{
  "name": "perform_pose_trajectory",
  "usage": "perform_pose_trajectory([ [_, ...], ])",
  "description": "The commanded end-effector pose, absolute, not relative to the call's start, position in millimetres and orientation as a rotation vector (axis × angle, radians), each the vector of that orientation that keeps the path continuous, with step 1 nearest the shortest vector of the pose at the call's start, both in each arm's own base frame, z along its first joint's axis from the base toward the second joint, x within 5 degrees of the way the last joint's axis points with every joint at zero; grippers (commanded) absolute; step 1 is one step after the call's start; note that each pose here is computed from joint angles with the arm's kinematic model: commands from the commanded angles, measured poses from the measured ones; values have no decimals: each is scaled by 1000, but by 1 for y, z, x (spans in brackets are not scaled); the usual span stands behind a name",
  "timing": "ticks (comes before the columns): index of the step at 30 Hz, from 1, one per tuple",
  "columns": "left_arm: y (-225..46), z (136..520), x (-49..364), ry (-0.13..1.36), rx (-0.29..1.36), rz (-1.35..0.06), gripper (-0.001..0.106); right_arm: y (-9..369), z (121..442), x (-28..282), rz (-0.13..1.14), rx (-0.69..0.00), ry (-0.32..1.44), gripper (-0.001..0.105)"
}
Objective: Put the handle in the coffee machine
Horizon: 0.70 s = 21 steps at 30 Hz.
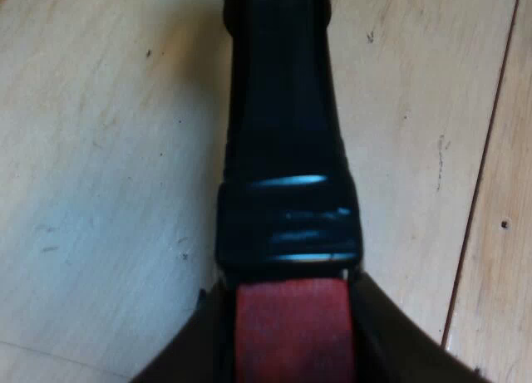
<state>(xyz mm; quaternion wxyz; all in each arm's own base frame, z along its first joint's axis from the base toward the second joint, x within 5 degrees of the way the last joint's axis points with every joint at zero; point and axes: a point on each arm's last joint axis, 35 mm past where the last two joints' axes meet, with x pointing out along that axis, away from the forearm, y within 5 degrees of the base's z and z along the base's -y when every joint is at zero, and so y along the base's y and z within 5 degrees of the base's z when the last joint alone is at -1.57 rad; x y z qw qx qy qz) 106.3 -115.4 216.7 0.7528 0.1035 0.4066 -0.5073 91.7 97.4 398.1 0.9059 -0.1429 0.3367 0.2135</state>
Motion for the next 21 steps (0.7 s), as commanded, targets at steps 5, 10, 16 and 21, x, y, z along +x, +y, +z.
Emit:
perform_pose_trajectory([
  [5, -119, 225, 108, 829, 217, -1142, 0, 99, 402, 93, 424, -278, 662, 105],
  [10, -119, 225, 108, 830, 213, -1149, 0, 108, 399, 101, 424, -297, 674, 105],
  [16, -119, 225, 108, 831, 212, -1148, 0, 119, 394, 109, 425, -302, 677, 105],
  [21, -119, 225, 108, 836, 211, -1144, 0, 131, 378, 111, 461, -301, 651, 105],
])
